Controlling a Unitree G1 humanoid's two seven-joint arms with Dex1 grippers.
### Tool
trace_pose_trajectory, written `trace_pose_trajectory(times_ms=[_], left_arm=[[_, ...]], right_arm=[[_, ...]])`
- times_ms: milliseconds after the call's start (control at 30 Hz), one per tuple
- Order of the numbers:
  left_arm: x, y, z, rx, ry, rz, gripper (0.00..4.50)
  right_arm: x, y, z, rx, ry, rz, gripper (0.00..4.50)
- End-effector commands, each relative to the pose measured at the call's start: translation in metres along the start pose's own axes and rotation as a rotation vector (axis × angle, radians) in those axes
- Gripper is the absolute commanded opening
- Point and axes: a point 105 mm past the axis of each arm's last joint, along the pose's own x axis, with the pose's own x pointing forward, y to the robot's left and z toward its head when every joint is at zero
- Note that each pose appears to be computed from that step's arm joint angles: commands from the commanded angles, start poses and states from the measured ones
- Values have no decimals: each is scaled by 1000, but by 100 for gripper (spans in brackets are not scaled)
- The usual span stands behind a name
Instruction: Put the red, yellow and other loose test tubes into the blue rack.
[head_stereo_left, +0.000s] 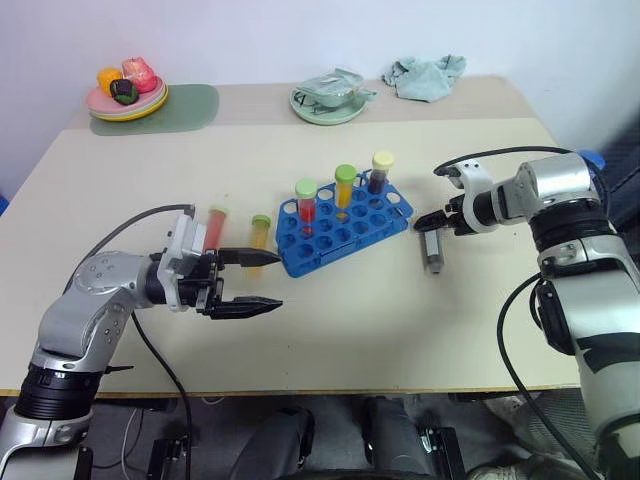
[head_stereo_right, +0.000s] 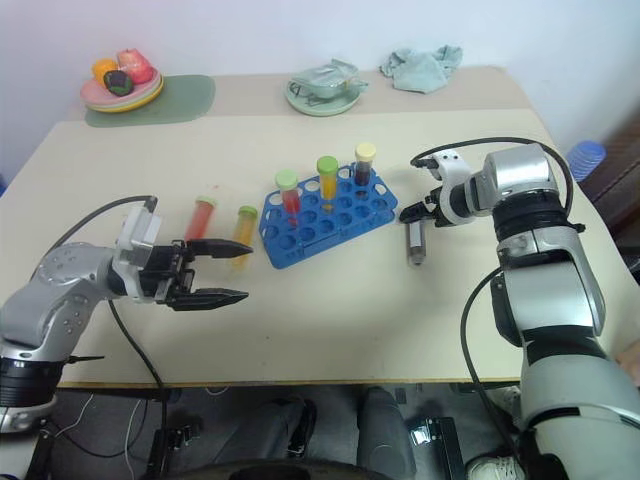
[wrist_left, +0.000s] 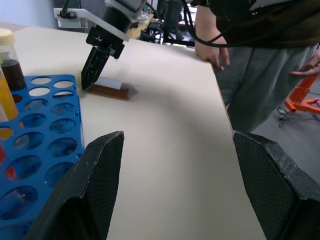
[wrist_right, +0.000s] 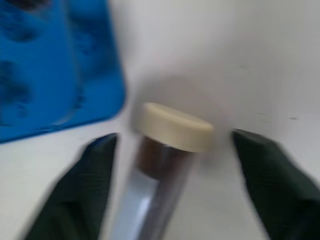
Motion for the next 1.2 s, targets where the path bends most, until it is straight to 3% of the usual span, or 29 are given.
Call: trace_pose_trajectory(times_ms=[33, 67, 233, 367, 500, 700, 800, 1033, 1200], left_arm=[[-3, -2, 8, 46, -3, 12, 356], [-3, -2, 7, 47, -1, 16, 356], [-6, -1, 6, 48, 2, 28, 356], [-9, 0, 6, 49, 4, 43, 356], [-14, 1, 4, 43, 10, 64, 356], [-20, 5, 2, 33, 14, 83, 356], [-20, 10, 1, 31, 13, 92, 356], [-28, 14, 1, 29, 19, 113, 356], [-33, 14, 2, 28, 21, 149, 356]], right_arm=[[11, 2, -12, -54, 65, -9, 157], [12, 3, -14, -73, 76, -5, 126], [10, 6, -16, -174, 67, -7, 126], [-12, 16, -12, -263, -12, 23, 126], [-53, 38, 0, -350, -233, 86, 126], [-104, 76, 25, -313, -675, 247, 126], [-118, 98, 42, -317, -986, 301, 126], [-107, 104, 62, -217, -1310, 230, 126], [-86, 94, 61, -189, -1374, 169, 126]])
